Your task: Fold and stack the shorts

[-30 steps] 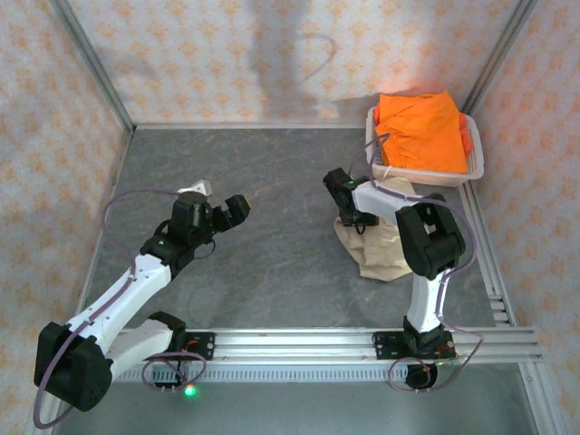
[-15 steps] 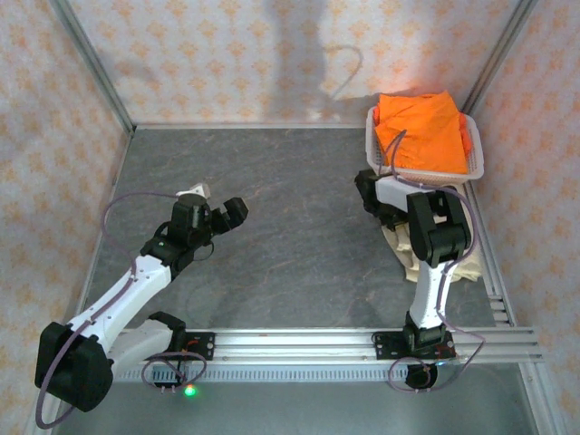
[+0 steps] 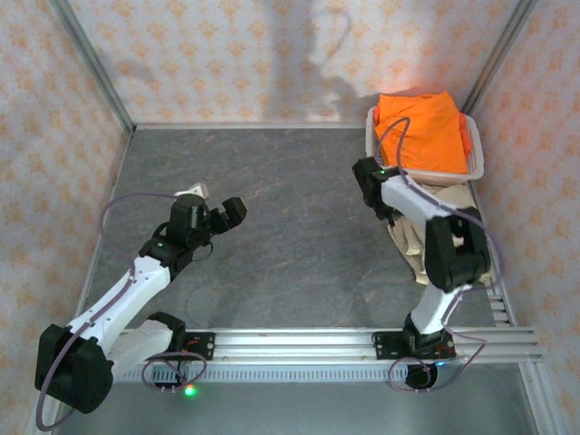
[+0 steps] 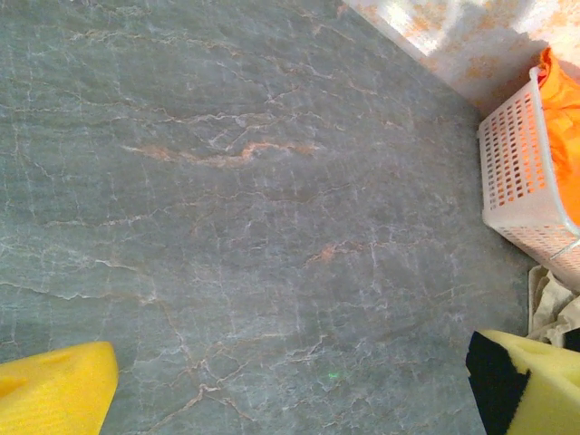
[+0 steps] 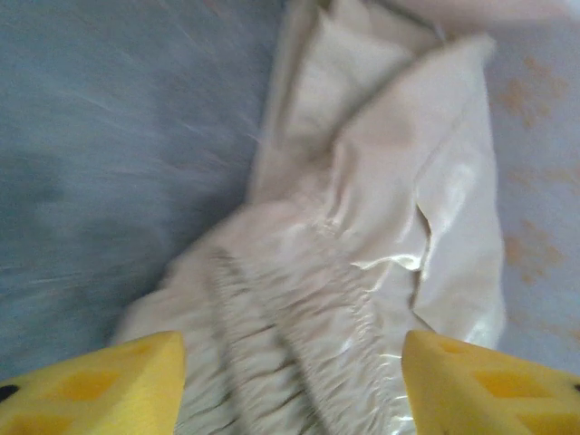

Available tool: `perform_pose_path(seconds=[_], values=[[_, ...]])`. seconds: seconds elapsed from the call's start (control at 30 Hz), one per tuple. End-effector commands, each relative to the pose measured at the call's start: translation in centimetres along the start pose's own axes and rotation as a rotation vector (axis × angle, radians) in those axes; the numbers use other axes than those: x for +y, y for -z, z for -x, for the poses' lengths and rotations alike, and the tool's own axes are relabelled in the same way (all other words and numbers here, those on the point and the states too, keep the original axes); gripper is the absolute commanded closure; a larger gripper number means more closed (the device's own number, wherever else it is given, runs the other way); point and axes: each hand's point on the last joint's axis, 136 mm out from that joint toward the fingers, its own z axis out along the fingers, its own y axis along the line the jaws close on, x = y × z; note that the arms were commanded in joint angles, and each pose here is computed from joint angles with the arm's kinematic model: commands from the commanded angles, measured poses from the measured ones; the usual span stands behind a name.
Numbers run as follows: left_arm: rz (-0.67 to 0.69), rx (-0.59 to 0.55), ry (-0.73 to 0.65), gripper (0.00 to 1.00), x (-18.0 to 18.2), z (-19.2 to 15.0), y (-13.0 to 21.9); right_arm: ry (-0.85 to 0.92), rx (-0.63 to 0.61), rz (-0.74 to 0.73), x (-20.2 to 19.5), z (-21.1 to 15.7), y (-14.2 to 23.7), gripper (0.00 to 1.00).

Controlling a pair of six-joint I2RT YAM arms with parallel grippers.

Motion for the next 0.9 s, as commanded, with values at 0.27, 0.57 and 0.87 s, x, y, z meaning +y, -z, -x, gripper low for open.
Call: perform_pose_path(seconds=[0.27, 0.57, 0.87], values=[[-0.007, -0.048, -0.033, 0.00, -0.1, 0.9, 1.5, -0.263, -0.182, 0.268, -1.3, 11.5, 7.0, 0.23], [-0.044, -0.042, -0.052, 0.00, -0.8, 0.9, 1.8, -0.399, -0.136, 0.235, -1.6, 18.2, 1.2, 0.23], [-0.043, -0.032, -0.055, 0.00, -0.8, 0.7, 1.9, -0.455, -0.109, 0.268, -0.1, 21.9, -5.7, 0.23]])
